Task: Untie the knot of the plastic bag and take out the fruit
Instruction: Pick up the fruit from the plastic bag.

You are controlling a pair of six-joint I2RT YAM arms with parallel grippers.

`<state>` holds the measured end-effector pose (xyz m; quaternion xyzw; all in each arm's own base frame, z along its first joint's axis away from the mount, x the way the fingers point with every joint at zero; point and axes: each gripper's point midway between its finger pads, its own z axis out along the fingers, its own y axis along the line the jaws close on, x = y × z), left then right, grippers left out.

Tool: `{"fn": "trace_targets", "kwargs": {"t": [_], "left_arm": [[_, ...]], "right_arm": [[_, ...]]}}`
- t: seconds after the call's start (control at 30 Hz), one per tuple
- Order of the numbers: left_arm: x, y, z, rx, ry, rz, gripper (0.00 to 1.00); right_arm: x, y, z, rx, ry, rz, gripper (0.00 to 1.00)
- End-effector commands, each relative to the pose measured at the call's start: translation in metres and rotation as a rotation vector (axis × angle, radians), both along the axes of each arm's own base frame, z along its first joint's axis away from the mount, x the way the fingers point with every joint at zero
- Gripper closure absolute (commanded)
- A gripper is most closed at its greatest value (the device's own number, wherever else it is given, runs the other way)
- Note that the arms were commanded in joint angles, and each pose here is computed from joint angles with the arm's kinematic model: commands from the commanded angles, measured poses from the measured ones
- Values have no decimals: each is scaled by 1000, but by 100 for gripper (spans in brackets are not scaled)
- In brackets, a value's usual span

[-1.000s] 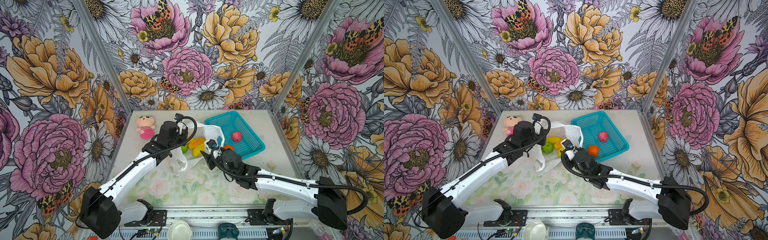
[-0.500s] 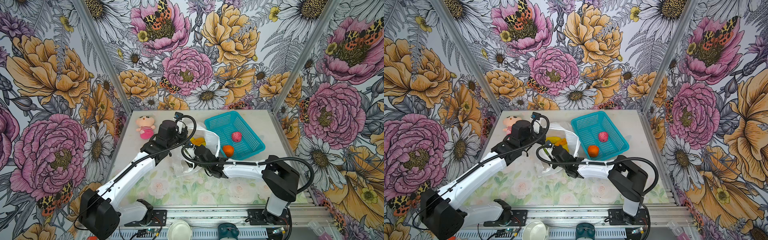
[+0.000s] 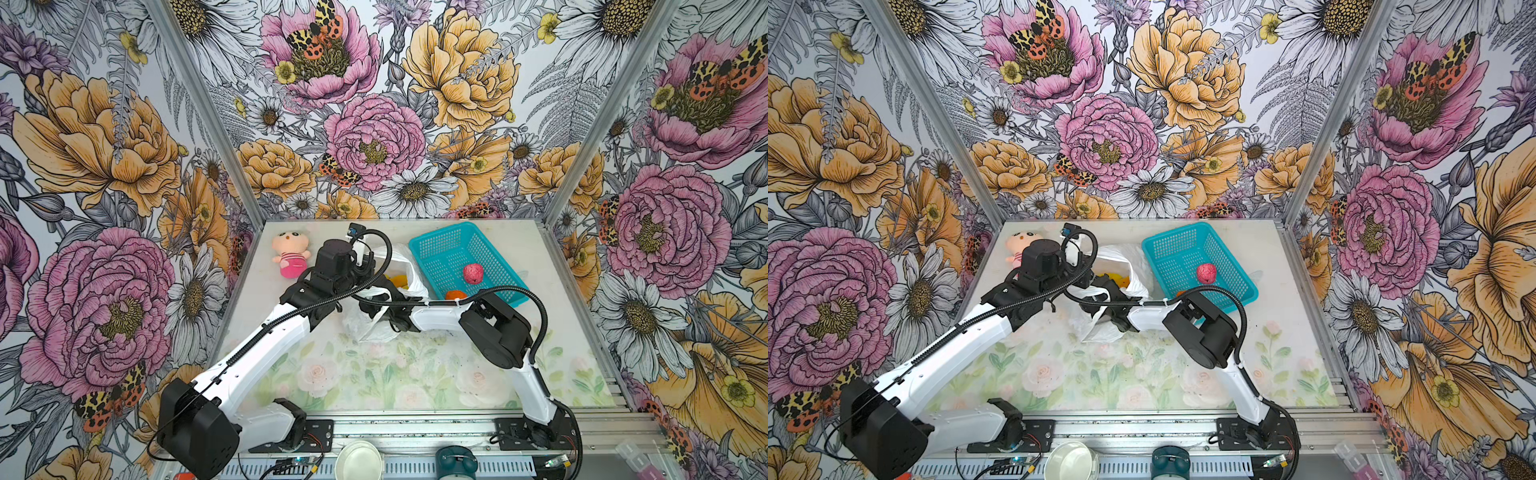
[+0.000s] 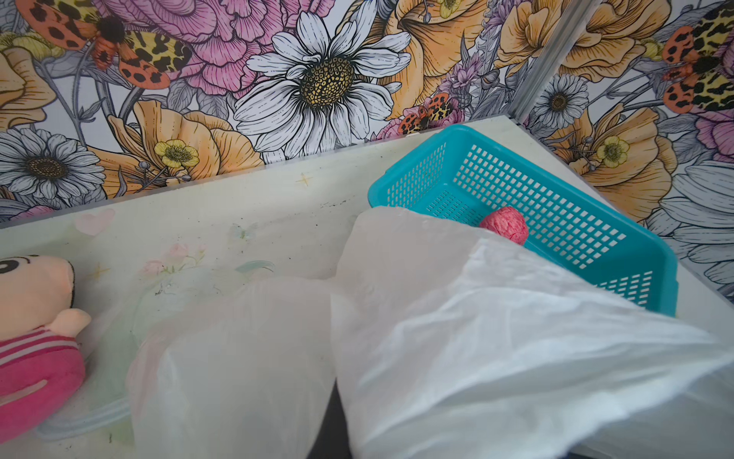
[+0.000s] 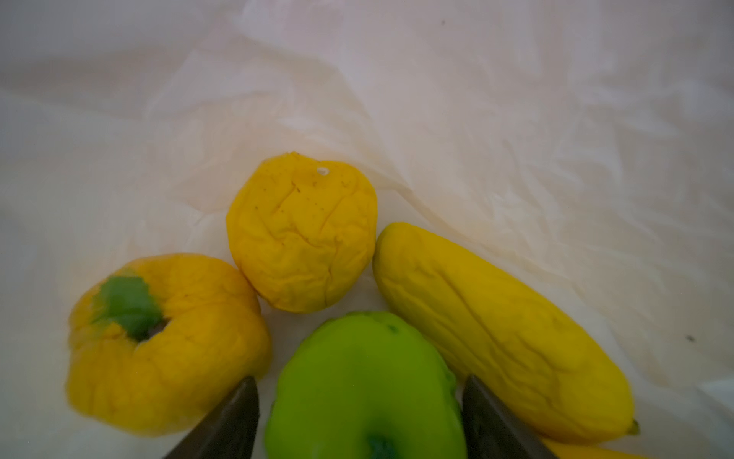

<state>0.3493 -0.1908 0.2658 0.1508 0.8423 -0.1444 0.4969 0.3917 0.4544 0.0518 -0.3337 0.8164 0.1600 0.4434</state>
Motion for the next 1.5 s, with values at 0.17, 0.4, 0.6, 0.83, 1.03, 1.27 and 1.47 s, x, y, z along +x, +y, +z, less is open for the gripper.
{"fn": "trace_targets", "kwargs": {"t": [0.17, 0.4, 0.6, 0.83, 1.03, 1.27, 1.47], "left_arm": [[-1, 18, 25, -12, -60, 61, 100], [-9, 49, 25, -11, -67, 164, 100], [-9, 57, 24, -18, -51, 180, 100], [-4, 50, 22, -30, -34, 156, 100], [0, 47, 19, -31, -29, 154, 100], [3, 44, 19, -32, -31, 143, 100], [5, 44, 17, -25, -36, 144, 100]], "right_arm": [[0, 30, 11, -50, -31, 132, 42], [-44, 70, 37, -332, -318, 519, 42], [-39, 94, 57, -397, -495, 638, 39], [-17, 102, 69, -460, -608, 674, 49], [-3, 108, 74, -476, -667, 694, 48], [19, 108, 69, -505, -693, 681, 48], [22, 108, 50, -512, -660, 691, 49]]}}
